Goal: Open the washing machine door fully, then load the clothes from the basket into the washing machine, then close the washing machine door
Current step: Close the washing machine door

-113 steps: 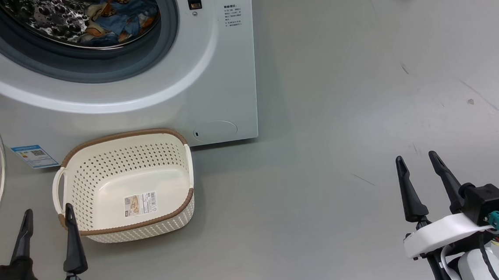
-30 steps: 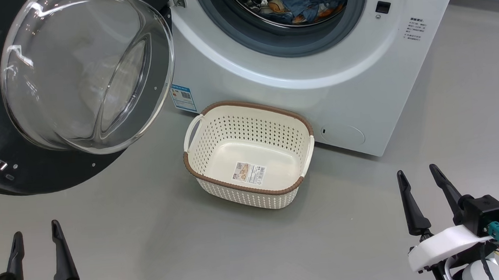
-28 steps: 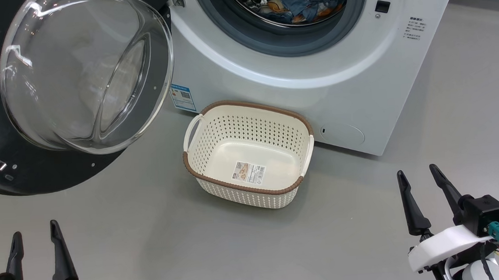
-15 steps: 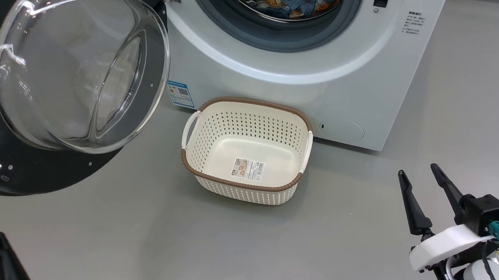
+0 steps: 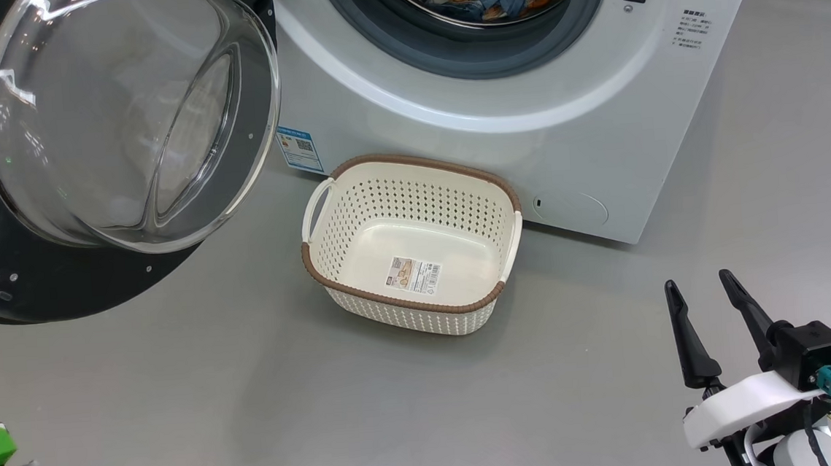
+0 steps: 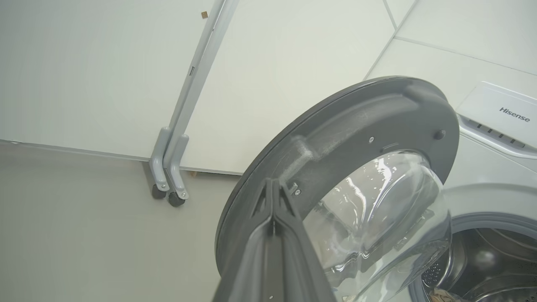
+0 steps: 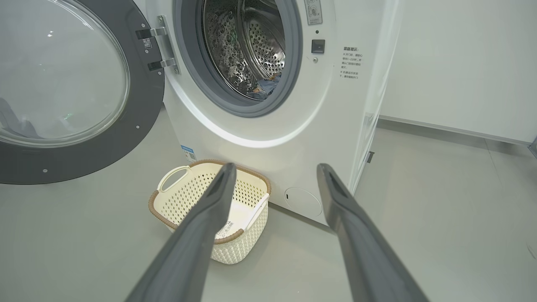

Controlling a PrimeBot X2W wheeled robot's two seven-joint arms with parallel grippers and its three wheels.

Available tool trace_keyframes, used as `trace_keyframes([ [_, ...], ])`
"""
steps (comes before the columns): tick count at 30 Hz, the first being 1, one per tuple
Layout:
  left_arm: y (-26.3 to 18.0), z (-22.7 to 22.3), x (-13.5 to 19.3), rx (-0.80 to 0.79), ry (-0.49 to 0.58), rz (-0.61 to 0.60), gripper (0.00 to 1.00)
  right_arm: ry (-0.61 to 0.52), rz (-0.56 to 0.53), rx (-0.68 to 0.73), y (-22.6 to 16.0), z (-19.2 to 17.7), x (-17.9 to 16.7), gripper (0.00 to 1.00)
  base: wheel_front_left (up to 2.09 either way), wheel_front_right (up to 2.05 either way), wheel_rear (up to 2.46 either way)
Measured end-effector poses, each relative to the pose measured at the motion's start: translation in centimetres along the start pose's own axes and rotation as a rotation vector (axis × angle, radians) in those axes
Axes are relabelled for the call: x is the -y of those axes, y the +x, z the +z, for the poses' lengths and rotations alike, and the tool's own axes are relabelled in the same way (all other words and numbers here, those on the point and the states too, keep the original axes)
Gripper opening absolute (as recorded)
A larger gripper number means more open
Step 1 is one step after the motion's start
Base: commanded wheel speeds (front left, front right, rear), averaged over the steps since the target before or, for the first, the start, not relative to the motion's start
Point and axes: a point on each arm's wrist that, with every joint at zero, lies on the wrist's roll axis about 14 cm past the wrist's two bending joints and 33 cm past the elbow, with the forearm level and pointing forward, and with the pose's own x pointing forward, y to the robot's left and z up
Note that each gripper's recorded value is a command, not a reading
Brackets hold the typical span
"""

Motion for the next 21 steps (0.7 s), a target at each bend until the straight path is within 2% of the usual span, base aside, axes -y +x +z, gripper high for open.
trace_keyframes([
  [10, 2.6, 2.3, -1.2, 0.095, -0.182, 0.061, 0.00, 0.001, -0.007, -0.004, -0.1, -0.2, 0.4, 1.00, 0.00, 0.00, 0.00],
  [15, 3.9, 2.8, -2.1, 0.092, -0.199, 0.085, 0.00, 0.001, -0.015, 0.003, 0.2, 0.0, 0.8, 1.00, 0.00, 0.00, 0.00],
  [21, 5.2, 2.2, -2.5, 0.067, -0.302, 0.116, 0.00, 0.002, -0.030, -0.004, 0.0, -0.3, 1.5, 1.00, 0.00, 0.00, 0.00],
])
